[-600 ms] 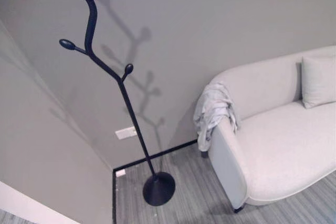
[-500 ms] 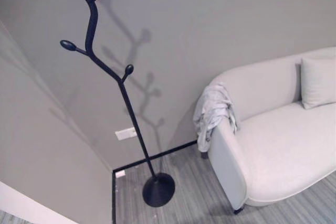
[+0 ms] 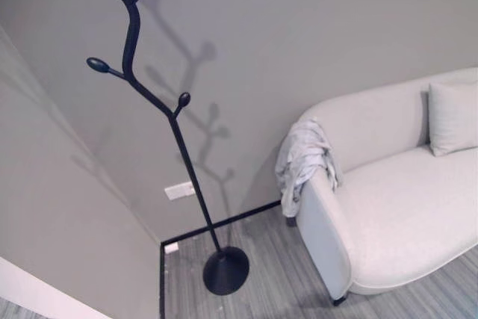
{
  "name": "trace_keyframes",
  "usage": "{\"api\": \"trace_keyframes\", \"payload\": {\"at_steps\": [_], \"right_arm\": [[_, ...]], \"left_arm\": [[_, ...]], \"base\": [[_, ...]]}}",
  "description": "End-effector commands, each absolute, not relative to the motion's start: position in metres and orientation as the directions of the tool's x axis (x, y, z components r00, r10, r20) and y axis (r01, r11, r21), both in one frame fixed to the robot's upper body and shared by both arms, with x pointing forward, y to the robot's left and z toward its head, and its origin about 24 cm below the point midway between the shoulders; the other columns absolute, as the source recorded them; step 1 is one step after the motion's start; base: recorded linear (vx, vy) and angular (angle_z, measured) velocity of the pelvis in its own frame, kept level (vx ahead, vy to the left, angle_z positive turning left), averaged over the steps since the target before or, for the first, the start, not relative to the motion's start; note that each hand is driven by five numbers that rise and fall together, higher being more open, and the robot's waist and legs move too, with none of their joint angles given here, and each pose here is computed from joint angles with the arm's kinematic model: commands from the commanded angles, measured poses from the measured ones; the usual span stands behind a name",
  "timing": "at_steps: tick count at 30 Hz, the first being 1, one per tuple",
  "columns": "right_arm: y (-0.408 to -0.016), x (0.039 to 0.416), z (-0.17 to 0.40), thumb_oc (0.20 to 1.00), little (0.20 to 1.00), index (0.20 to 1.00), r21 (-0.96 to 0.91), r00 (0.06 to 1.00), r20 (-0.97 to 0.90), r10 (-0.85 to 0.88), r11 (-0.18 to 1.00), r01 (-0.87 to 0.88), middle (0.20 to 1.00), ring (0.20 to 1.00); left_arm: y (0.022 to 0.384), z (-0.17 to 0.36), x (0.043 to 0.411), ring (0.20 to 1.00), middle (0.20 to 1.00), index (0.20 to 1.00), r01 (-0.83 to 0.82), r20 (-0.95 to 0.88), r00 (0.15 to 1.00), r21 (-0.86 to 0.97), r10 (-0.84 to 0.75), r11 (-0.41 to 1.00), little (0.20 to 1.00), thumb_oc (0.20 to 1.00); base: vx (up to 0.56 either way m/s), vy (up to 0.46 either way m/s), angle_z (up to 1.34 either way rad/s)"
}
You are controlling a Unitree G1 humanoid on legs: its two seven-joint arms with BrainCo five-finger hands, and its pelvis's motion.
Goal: Hang the clothes on the sofa on the clothes rack.
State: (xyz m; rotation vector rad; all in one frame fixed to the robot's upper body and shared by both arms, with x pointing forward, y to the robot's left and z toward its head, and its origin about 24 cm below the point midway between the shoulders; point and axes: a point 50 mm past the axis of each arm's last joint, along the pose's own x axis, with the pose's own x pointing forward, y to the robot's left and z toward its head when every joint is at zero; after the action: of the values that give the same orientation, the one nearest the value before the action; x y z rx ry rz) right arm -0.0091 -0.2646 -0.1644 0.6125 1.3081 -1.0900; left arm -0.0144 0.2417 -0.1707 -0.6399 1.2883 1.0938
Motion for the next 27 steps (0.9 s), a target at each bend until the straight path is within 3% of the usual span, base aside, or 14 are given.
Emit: {"api": "trace_keyframes", "payload": {"at_steps": [1, 3, 8, 11, 12, 15, 16, 17, 19, 21, 22, 27], "right_arm": [[-0.251, 0.003, -0.168, 1.000, 1.000, 1.000, -0.210, -0.077, -0.961, -0.266, 0.517, 0.830, 1.000, 1.000], [-0.252, 0.004, -0.168, 1.000, 1.000, 1.000, -0.207, -0.072, -0.960, -0.270, 0.516, 0.831, 1.000, 1.000], [-0.269, 0.025, -0.163, 1.000, 1.000, 1.000, -0.231, 0.014, -0.938, -0.347, 0.656, 0.719, 1.000, 1.000], [-0.295, 0.060, -0.150, 1.000, 1.000, 1.000, -0.281, 0.124, -0.885, -0.449, 0.728, 0.625, 1.000, 1.000], [-0.295, 0.060, -0.150, 1.000, 1.000, 1.000, -0.283, 0.123, -0.885, -0.450, 0.728, 0.625, 1.000, 1.000], [-0.329, 0.115, -0.118, 1.000, 1.000, 1.000, -0.347, 0.325, -0.746, -0.581, 0.755, 0.556, 1.000, 1.000], [-0.350, 0.163, -0.076, 1.000, 1.000, 1.000, -0.425, 0.508, -0.555, -0.659, 0.749, 0.508, 1.000, 1.000], [-0.350, 0.162, -0.076, 1.000, 1.000, 1.000, -0.427, 0.506, -0.556, -0.660, 0.748, 0.507, 1.000, 1.000], [-0.361, 0.193, -0.035, 1.000, 1.000, 1.000, -0.523, 0.627, -0.357, -0.693, 0.704, 0.481, 1.000, 1.000], [-0.373, 0.213, 0.004, 1.000, 1.000, 1.000, -0.635, 0.685, -0.194, -0.702, 0.622, 0.458, 1.000, 1.000], [-0.380, 0.240, 0.057, 1.000, 1.000, 1.000, -0.817, 0.769, 0.023, -0.638, 0.431, 0.382, 1.000, 1.000], [-0.383, 0.260, 0.098, 1.000, 1.000, 1.000, -0.857, 0.772, 0.188, -0.607, 0.282, 0.431, 1.000, 1.000]], "left_arm": [[0.247, -0.169, -0.001, 1.000, 1.000, 1.000, -0.933, -0.950, -0.068, 0.169, 0.305, 0.319, 1.000, 1.000], [0.247, -0.169, -0.001, 1.000, 1.000, 1.000, -0.935, -0.949, -0.067, 0.167, 0.308, 0.311, 1.000, 1.000], [0.254, -0.167, 0.013, 1.000, 1.000, 1.000, -0.934, -0.940, -0.013, 0.134, 0.342, 0.332, 1.000, 1.000], [0.258, -0.165, 0.043, 1.000, 1.000, 1.000, -0.911, -0.924, 0.100, 0.064, 0.369, 0.408, 1.000, 1.000], [0.258, -0.165, 0.044, 1.000, 1.000, 1.000, -0.911, -0.924, 0.100, 0.063, 0.368, 0.408, 1.000, 1.000], [0.252, -0.162, 0.073, 1.000, 1.000, 1.000, -0.889, -0.901, 0.223, -0.032, 0.372, 0.456, 1.000, 1.000], [0.246, -0.158, 0.095, 1.000, 1.000, 1.000, -0.878, -0.876, 0.314, -0.120, 0.366, 0.464, 1.000, 1.000], [0.245, -0.158, 0.095, 1.000, 1.000, 1.000, -0.878, -0.877, 0.312, -0.118, 0.366, 0.465, 1.000, 1.000], [0.235, -0.154, 0.112, 1.000, 1.000, 1.000, -0.866, -0.854, 0.386, -0.206, 0.348, 0.456, 1.000, 1.000], [0.227, -0.148, 0.131, 1.000, 1.000, 1.000, -0.848, -0.825, 0.454, -0.283, 0.336, 0.449, 1.000, 1.000], [0.219, -0.138, 0.155, 1.000, 1.000, 1.000, -0.819, -0.778, 0.538, -0.392, 0.324, 0.419, 1.000, 1.000], [0.217, -0.131, 0.168, 1.000, 1.000, 1.000, -0.810, -0.746, 0.569, -0.438, 0.345, 0.390, 1.000, 1.000]], "base": [[0.00, 0.000, 0.00], [0.02, -0.012, 0.00], [0.01, -0.041, 0.01], [-0.01, -0.053, 0.00], [-0.05, -0.053, 0.00], [-0.04, -0.047, -0.03], [-0.06, -0.039, -0.09], [-0.07, -0.037, -0.06], [-0.05, -0.025, -0.08], [-0.10, -0.040, -0.11], [-0.07, -0.037, -0.16], [0.05, 0.017, -0.26]]}}
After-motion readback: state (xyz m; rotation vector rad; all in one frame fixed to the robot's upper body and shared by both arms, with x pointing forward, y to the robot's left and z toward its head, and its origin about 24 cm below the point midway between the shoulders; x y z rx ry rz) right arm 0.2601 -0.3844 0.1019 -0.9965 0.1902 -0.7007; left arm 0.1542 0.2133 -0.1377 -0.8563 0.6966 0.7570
